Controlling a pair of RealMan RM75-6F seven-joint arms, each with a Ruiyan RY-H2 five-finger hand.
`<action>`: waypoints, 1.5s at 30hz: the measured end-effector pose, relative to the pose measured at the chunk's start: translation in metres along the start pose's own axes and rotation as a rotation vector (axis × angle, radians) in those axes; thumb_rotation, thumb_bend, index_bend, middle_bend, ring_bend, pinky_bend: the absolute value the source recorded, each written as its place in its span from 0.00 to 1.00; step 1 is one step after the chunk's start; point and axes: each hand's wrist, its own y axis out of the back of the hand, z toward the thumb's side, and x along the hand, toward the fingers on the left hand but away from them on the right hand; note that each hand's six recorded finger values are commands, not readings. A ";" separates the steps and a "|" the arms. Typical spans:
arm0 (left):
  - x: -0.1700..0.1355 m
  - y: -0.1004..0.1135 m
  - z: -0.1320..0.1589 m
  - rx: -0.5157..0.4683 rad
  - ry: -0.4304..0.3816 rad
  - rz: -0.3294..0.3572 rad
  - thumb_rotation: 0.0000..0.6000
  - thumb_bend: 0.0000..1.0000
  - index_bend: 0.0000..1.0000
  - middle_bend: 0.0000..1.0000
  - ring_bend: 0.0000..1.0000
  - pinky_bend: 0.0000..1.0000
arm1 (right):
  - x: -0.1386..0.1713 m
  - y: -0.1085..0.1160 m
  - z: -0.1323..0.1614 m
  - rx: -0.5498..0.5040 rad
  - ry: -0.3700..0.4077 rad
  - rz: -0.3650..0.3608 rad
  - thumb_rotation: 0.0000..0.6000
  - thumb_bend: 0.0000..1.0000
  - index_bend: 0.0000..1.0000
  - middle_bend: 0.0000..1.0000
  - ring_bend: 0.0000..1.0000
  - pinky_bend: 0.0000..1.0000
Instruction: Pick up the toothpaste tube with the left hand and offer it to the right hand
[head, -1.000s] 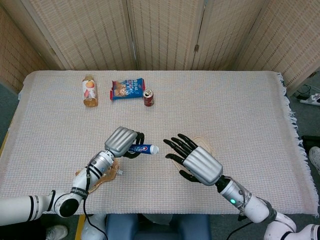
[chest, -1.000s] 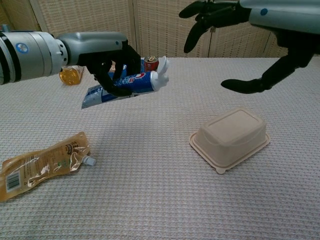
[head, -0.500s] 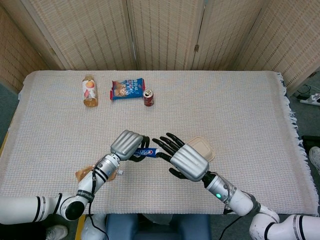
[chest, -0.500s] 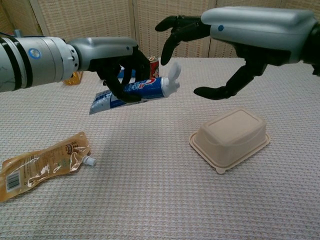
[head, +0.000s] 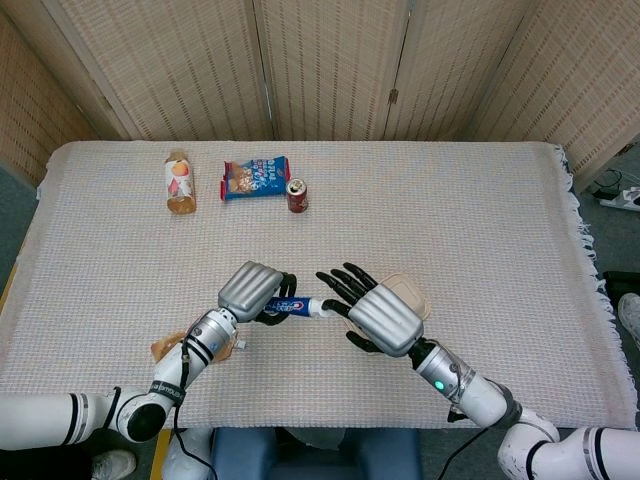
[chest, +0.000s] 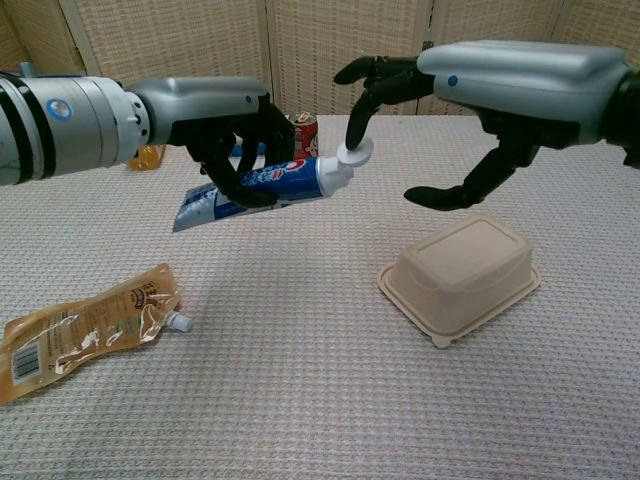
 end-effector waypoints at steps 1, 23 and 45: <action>0.000 0.000 -0.001 -0.004 0.001 -0.001 1.00 0.80 0.75 0.79 0.72 0.75 | 0.001 0.000 -0.001 -0.003 -0.003 -0.001 1.00 0.43 0.32 0.04 0.00 0.00; -0.005 0.004 0.000 -0.168 -0.032 0.026 1.00 0.81 0.75 0.79 0.72 0.75 | 0.012 0.008 -0.009 -0.099 -0.005 -0.056 1.00 0.43 0.24 0.04 0.00 0.00; -0.008 0.003 0.027 -0.468 -0.173 0.074 1.00 0.81 0.75 0.79 0.72 0.75 | -0.016 0.044 0.027 -0.422 0.116 -0.120 0.46 0.20 0.00 0.00 0.00 0.00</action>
